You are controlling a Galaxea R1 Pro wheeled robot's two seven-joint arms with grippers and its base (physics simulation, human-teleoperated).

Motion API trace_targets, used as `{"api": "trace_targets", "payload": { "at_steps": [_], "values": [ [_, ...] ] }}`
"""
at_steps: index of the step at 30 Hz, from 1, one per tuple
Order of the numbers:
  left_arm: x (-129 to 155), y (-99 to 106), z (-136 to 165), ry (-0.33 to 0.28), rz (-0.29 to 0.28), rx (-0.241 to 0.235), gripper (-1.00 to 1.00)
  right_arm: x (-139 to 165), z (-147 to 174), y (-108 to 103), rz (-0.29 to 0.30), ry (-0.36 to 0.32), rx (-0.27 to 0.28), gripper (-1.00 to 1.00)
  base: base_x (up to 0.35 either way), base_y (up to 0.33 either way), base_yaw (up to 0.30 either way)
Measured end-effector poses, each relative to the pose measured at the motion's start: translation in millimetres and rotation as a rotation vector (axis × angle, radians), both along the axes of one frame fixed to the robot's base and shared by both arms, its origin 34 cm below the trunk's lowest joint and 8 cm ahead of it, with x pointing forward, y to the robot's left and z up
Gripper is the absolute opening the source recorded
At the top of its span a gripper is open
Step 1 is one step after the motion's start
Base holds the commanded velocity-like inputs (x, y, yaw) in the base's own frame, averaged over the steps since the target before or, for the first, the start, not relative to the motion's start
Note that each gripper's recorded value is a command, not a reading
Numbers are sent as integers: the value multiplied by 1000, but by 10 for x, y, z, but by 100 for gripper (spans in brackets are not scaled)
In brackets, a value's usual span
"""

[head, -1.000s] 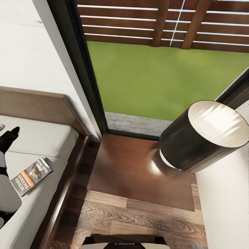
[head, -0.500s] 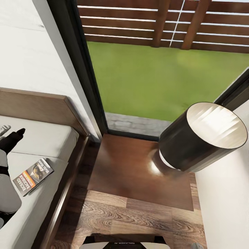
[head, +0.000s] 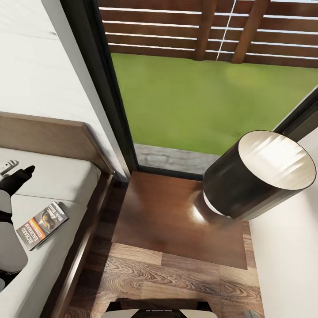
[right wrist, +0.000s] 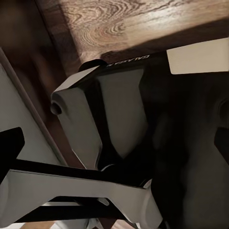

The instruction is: In the bedroom, move the book from the bed onto either nightstand, and place the two sandals side by side next to the bed.

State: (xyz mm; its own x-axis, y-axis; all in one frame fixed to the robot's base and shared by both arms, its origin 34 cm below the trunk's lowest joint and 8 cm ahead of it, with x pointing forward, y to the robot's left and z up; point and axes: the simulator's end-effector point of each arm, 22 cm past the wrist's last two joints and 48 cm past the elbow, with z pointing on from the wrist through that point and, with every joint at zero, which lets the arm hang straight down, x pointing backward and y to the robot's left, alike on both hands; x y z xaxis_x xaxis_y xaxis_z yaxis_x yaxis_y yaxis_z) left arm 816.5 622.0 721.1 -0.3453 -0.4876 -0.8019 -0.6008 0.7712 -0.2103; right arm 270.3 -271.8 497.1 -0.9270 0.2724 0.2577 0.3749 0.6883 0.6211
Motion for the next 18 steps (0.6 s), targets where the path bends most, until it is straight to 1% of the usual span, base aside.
{"api": "trace_targets", "payload": {
  "at_steps": [15, 18],
  "values": [
    [3, -11, -6, 0, -1, -2, 100, 0, 0, -3, 0, 0, 0, 100, 0, 0, 0],
    [10, -46, -29, 1, -4, -7, 100, 1, 0, -2, 0, 0, 0, 100, 0, 0, 0]
  ]
}}
